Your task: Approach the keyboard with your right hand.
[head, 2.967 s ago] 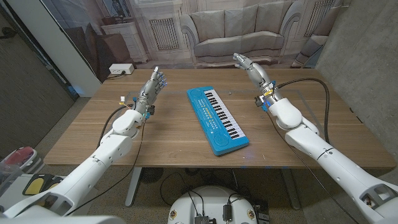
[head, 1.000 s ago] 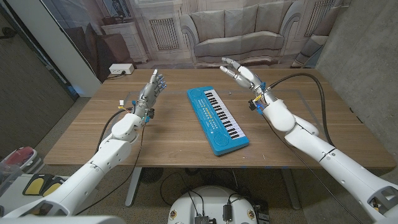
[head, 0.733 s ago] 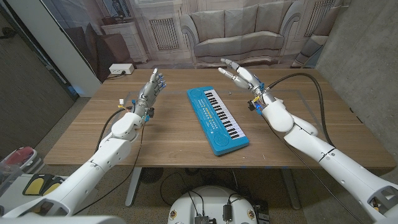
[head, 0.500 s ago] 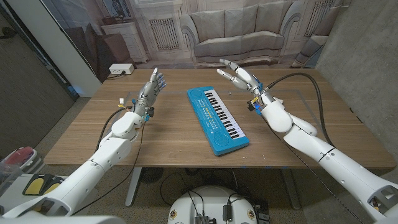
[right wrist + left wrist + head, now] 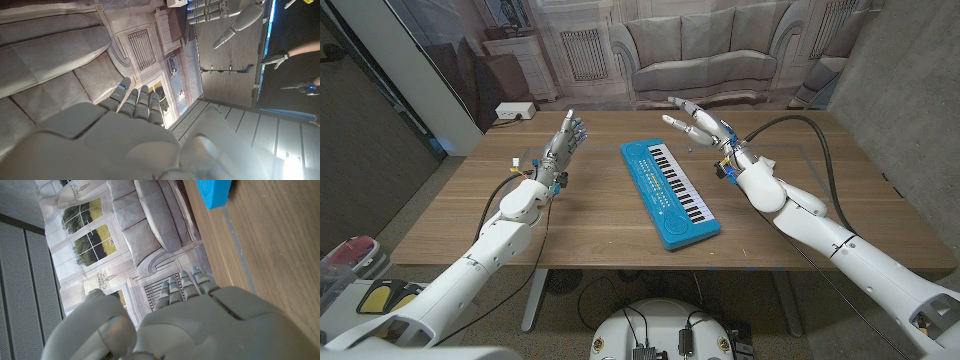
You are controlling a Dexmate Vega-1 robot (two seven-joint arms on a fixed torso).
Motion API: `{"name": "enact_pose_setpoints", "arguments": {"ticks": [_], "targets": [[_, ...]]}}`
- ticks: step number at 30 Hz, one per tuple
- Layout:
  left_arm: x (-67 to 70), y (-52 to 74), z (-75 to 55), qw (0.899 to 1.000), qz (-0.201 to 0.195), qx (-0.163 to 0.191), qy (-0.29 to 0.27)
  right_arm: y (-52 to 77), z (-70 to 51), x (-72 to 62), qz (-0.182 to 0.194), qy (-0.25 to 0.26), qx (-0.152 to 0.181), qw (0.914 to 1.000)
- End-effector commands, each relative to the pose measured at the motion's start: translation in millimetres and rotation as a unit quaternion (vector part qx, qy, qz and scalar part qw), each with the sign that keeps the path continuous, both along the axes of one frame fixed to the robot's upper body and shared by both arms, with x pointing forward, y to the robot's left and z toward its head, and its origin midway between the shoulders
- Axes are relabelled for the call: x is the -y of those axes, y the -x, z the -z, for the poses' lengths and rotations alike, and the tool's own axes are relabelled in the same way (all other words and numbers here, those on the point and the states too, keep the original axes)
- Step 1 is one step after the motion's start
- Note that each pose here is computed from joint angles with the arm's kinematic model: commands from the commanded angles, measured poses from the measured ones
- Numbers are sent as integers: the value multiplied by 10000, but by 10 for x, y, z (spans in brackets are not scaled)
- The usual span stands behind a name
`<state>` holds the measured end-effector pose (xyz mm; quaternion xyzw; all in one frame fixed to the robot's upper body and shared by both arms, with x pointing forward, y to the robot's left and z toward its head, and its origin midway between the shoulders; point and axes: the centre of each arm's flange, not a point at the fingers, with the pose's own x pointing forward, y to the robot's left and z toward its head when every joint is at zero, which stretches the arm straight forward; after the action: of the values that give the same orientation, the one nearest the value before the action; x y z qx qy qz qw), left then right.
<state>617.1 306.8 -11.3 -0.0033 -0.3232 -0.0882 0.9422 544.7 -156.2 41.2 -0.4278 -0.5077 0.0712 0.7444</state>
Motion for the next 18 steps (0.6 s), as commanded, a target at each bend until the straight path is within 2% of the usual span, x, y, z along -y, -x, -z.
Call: {"name": "enact_pose_setpoints", "arguments": {"ticks": [1,18], "targets": [[-2,-3,26,10000,-7,-22,26,-32,31,-82,74,253,-2,9997],[-2,12,68,10000,-7,-9,68,-23,77,-204,85,553,22,9984]]}}
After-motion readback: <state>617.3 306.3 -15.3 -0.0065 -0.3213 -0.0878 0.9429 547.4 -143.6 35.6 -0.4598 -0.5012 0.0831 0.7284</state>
